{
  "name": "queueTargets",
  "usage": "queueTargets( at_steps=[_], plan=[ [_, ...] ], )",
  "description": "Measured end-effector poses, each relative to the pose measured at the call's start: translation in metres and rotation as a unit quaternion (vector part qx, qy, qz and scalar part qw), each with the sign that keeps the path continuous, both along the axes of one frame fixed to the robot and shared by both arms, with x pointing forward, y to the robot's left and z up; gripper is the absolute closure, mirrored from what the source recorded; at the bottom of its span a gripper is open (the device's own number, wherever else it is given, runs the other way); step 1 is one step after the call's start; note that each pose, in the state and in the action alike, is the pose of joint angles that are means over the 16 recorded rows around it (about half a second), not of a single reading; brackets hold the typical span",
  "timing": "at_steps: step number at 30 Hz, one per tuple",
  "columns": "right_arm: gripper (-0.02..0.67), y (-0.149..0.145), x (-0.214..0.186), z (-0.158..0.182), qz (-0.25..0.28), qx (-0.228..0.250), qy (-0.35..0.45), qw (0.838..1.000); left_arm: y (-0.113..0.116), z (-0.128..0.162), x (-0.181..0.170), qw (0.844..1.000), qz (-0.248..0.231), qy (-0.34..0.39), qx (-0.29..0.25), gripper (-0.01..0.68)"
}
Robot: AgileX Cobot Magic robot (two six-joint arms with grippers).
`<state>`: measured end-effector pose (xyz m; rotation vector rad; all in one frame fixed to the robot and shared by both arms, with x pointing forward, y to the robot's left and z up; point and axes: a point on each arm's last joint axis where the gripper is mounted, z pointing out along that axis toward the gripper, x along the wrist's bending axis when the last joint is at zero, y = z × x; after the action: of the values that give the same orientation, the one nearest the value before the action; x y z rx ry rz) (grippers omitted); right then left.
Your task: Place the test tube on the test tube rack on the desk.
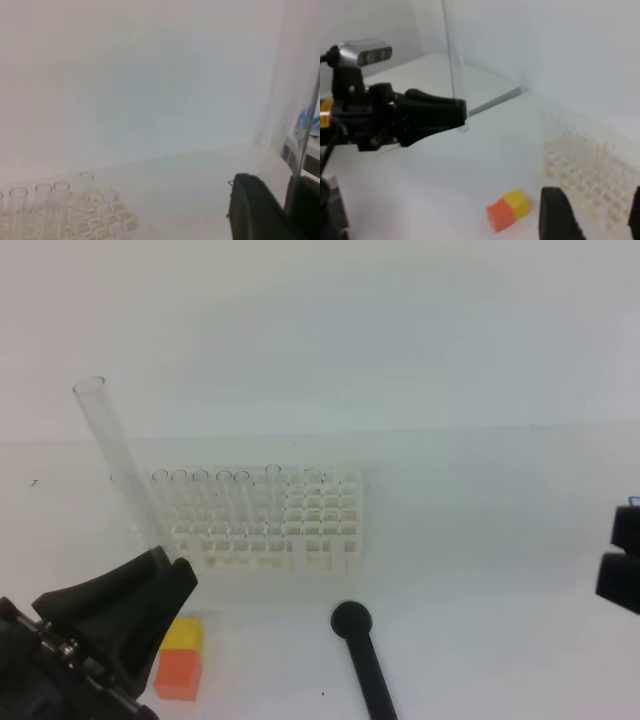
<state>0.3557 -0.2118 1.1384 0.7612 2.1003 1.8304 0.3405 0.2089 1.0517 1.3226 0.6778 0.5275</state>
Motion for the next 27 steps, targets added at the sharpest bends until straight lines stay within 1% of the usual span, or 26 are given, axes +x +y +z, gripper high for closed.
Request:
queueTargets(
  at_steps=[3,6,12,16,20,27],
  plan=[
    [0.332,0.01,0.011,0.0,0.02,-0.007,-0.011,1.0,-0.001,-0.001,-0.001,1.0,-0.004,-0.004,0.005,0.566],
    [0.33,0.026,0.023,0.0,0.042,-0.015,-0.021,0.999,-0.001,-0.001,-0.001,1.0,-0.006,-0.005,0.007,0.566],
    [0.317,0.079,0.044,-0.001,0.092,-0.025,-0.034,0.995,-0.002,-0.002,0.0,1.0,-0.006,-0.001,0.01,0.566],
    [0.283,0.119,0.05,-0.002,0.121,-0.023,-0.036,0.992,-0.003,-0.004,0.002,1.0,-0.006,0.004,0.014,0.566],
    [0.238,0.152,0.056,-0.002,0.133,-0.018,-0.038,0.99,-0.005,-0.006,0.004,1.0,-0.007,0.01,0.019,0.566],
    [0.162,0.185,0.074,0.002,0.133,0.001,-0.038,0.99,-0.007,-0.008,0.006,1.0,-0.009,0.011,0.021,0.566]
  ],
)
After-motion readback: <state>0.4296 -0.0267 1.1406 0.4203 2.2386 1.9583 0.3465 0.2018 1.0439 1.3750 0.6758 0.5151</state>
